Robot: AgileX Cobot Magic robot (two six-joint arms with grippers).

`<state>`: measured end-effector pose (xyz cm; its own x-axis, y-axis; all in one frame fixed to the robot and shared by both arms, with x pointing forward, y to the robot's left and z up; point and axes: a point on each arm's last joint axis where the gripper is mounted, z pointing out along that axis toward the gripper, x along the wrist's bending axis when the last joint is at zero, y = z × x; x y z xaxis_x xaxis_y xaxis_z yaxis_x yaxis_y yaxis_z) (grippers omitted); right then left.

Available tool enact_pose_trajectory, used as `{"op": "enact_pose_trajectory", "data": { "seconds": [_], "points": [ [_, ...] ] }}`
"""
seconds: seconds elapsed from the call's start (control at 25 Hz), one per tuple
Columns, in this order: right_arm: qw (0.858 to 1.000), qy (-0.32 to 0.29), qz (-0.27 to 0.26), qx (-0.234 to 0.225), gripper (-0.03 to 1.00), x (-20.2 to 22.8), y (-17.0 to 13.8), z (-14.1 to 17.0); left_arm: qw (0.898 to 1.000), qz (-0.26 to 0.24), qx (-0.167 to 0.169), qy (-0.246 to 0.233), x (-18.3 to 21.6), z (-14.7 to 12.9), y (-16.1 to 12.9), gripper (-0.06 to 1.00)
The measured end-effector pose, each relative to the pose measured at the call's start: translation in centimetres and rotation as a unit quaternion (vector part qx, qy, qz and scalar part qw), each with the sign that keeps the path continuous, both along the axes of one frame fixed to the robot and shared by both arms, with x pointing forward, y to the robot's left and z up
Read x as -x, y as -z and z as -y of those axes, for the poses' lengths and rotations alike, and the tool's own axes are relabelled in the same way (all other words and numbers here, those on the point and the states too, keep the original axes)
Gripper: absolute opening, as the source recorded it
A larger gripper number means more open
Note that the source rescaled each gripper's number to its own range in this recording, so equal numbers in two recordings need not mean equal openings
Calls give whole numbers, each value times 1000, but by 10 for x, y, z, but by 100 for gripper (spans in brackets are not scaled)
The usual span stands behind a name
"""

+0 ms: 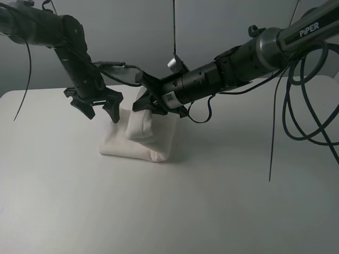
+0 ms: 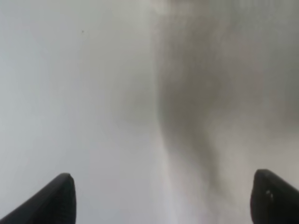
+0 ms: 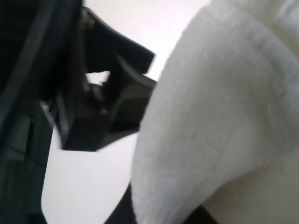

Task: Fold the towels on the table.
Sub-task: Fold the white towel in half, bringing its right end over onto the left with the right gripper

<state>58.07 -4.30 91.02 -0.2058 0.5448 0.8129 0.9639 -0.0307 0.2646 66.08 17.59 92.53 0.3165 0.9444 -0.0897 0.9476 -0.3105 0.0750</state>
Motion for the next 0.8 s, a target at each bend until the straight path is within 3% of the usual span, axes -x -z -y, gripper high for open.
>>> {"op": "enact_pose_trajectory", "data": {
  "seconds": [0.32, 0.52, 0.56, 0.6, 0.72, 0.8],
  "points": [
    [1000, 20, 3, 4, 2, -3, 1, 1, 999, 29, 13, 10, -9, 4, -57, 96],
    [999, 27, 20, 3, 5, -6, 0, 1, 996, 61, 56, 12, -15, 11, -84, 96],
    [999, 24, 28, 1, 14, -5, 0, -1, 996, 65, 62, 13, -16, 13, -87, 96],
    [999, 17, 42, 0, 29, -4, -1, -4, 995, 67, 66, 14, -16, 13, -89, 96],
    [998, -11, 69, 2, 85, 4, -2, -16, 995, 69, 70, 14, -17, 14, -91, 96],
    [997, -26, 79, 7, 96, 11, -1, -24, 995, 68, 70, 14, -16, 14, -91, 96]
  ]
}}
